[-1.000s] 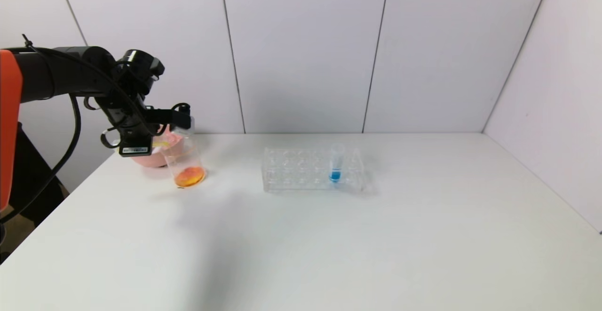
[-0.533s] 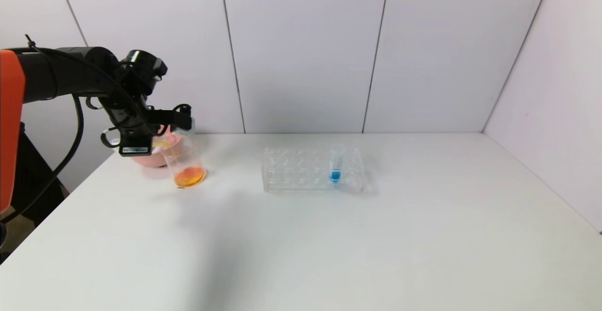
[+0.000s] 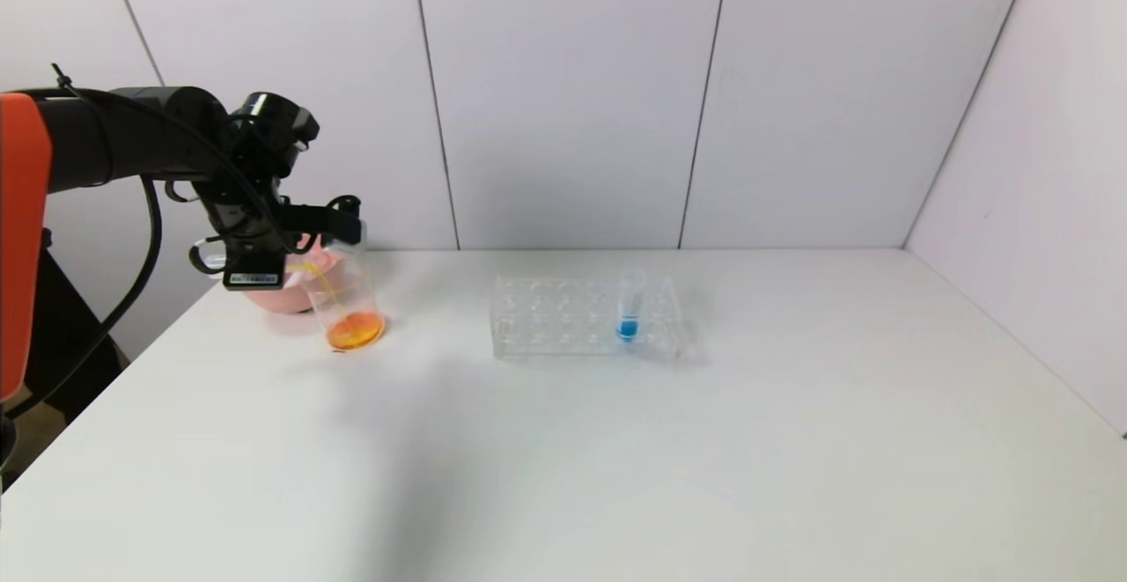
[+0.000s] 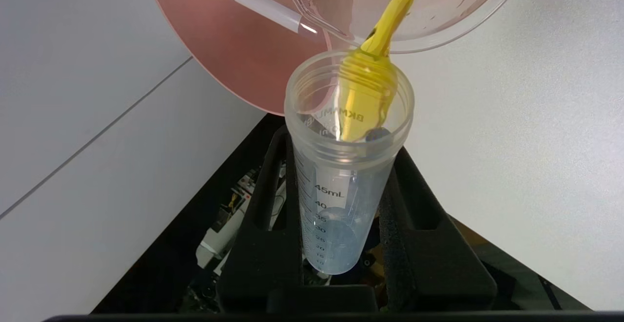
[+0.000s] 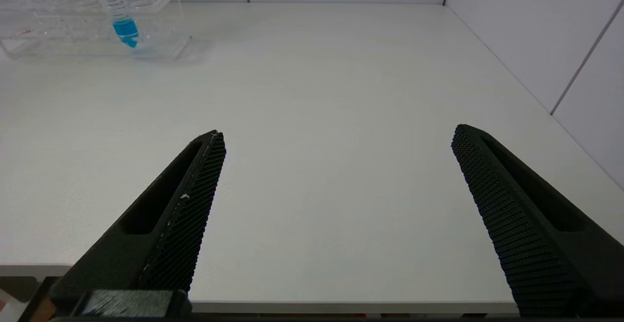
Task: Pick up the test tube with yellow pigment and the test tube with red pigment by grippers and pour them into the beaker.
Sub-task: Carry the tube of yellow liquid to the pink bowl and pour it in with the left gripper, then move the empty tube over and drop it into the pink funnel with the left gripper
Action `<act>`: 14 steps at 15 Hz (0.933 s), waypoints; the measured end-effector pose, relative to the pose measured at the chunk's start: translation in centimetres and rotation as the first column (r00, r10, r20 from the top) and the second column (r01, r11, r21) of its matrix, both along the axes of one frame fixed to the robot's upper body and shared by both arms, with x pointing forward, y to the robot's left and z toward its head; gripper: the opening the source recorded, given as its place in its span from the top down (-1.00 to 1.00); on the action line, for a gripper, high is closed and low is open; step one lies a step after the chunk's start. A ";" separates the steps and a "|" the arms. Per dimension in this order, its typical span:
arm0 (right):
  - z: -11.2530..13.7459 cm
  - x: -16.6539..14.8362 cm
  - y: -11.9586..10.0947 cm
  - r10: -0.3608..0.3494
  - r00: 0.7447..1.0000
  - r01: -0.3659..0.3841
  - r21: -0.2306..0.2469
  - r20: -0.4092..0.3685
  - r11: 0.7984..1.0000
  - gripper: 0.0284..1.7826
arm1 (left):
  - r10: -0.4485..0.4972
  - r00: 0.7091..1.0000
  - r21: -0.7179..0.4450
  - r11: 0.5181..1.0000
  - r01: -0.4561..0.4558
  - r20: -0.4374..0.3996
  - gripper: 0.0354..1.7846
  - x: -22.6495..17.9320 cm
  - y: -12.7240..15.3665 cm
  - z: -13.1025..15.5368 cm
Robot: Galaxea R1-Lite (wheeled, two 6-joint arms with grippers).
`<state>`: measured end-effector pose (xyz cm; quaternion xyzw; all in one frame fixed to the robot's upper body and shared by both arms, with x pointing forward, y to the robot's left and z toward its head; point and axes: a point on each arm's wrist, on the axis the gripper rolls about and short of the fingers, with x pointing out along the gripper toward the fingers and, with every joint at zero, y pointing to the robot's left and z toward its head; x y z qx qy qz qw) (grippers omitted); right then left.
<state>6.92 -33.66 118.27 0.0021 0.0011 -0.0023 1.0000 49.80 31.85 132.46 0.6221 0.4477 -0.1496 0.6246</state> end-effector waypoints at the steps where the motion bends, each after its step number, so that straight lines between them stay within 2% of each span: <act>1: 0.0 0.0 0.0 0.000 1.000 0.000 0.000 0.000 1.000 -0.91 | 0.000 1.000 0.000 1.000 0.000 -0.001 0.52 0.0 0.0 -0.1; 14: 0.0 0.0 0.0 0.000 1.000 0.000 0.000 0.000 1.000 -0.91 | 0.023 1.000 0.049 0.999 -0.023 0.006 0.52 0.2 -0.5 -0.1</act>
